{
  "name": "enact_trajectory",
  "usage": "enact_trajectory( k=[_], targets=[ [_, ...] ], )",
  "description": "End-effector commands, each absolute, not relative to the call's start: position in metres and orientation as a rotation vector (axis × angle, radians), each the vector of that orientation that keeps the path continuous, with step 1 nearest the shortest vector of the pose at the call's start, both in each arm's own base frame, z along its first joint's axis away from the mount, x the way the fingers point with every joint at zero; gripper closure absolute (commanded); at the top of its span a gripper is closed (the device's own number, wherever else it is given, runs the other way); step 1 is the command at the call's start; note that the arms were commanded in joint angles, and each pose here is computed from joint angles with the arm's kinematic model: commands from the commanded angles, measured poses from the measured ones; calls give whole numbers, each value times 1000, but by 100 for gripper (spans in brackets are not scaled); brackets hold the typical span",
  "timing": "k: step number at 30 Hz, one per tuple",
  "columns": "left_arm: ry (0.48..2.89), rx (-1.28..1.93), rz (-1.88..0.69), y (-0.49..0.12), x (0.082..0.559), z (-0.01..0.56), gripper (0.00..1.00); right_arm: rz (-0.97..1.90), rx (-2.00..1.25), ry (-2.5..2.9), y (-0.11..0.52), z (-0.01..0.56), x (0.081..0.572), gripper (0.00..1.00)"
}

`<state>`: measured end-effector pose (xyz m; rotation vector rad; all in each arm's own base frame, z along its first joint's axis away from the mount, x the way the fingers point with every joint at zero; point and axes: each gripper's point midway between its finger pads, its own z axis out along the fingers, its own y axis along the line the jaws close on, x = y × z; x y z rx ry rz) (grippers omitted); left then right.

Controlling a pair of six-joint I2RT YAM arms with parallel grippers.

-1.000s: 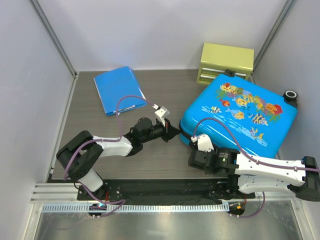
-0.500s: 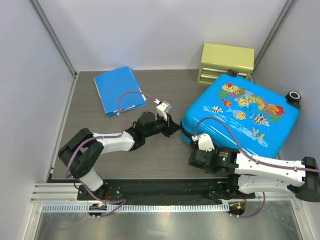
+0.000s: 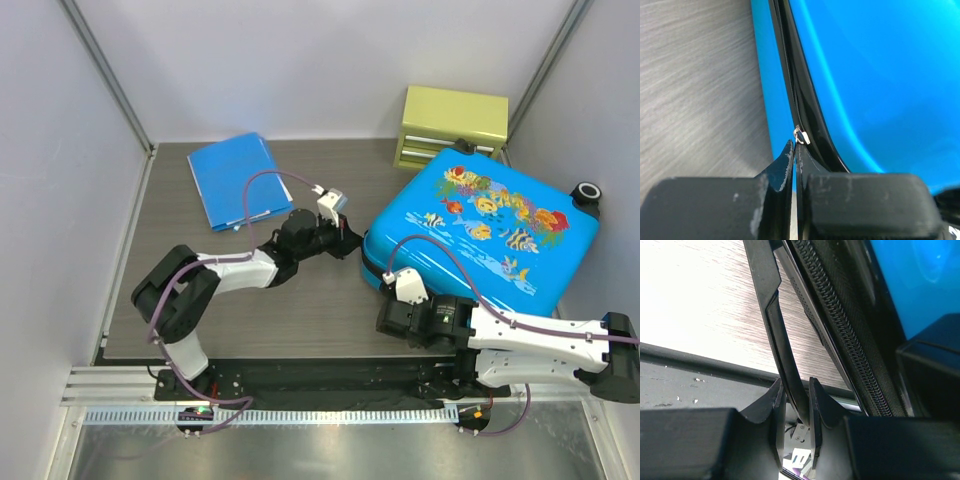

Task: Pack the luggage
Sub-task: Zip the luggage at the center of the board.

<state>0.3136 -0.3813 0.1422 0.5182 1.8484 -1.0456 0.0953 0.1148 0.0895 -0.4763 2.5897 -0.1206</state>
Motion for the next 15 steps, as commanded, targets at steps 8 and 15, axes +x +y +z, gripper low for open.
enact_trajectory(
  k=[8, 15],
  targets=[
    [1765, 487, -985, -395, 369, 166, 100, 239, -59, 2878, 167, 92, 44, 99],
    [1801, 461, -955, -376, 354, 159, 100, 190, -212, 2807, 182, 104, 54, 99]
  ],
)
